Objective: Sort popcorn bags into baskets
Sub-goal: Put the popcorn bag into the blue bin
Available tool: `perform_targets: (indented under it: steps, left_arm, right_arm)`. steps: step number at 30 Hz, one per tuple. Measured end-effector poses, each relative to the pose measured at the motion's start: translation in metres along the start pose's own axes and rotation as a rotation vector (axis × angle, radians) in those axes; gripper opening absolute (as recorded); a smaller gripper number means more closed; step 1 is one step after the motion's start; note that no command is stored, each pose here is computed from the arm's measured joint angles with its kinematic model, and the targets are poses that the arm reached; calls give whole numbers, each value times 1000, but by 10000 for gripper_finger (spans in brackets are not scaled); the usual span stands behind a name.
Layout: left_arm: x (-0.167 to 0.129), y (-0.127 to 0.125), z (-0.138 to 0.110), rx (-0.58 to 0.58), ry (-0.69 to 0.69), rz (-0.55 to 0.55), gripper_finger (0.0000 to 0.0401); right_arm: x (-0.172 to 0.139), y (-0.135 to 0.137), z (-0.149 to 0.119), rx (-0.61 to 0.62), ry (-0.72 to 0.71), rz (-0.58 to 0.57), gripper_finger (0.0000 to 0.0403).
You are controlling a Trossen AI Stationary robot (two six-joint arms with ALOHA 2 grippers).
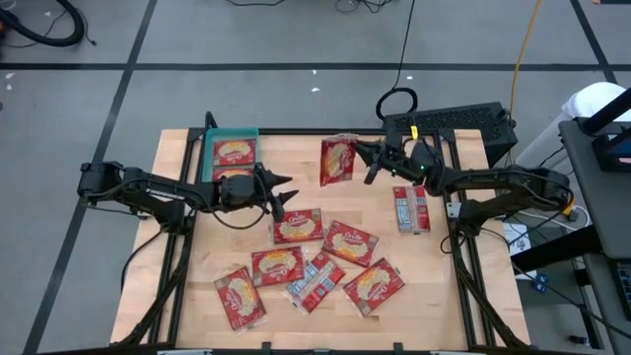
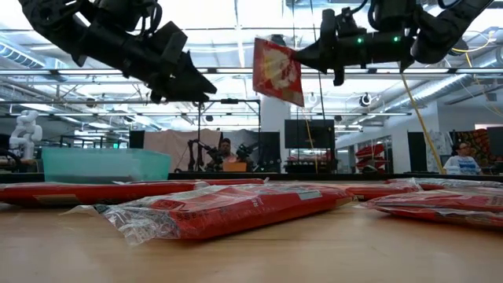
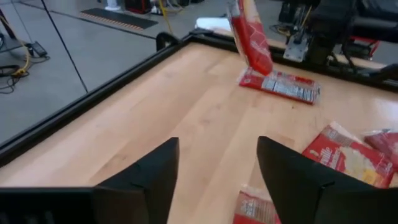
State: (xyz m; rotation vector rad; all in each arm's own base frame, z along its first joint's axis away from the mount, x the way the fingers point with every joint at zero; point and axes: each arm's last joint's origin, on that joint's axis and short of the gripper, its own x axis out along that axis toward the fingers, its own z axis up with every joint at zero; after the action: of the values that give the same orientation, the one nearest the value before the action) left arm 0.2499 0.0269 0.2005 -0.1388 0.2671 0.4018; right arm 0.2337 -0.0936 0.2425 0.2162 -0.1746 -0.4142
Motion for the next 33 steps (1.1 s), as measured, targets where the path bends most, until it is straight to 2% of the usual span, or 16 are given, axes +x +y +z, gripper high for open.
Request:
perform_targets:
  steps: [7,12,16,22,28,33]
  left_arm:
    - [-1,-2,11,8,-112,-19,250]
    - [-1,2,26,-34,-231,-48,244]
    - [1,6,36,-14,-266,-64,248]
    - [0,6,45,89,-348,-59,276]
    - [4,-6,44,134,-429,-93,309]
    - [11,-12,41,153,-514,-105,313]
  right_arm:
    - [-1,14,-2,-3,-4,25,4]
    - [-3,25,-4,-30,-29,-45,4]
    - [-5,31,4,-45,-120,-47,4]
    - [-5,35,17,-44,-298,-10,4]
    - [2,35,8,-9,-405,14,4]
    - [13,35,-2,28,-437,22,4]
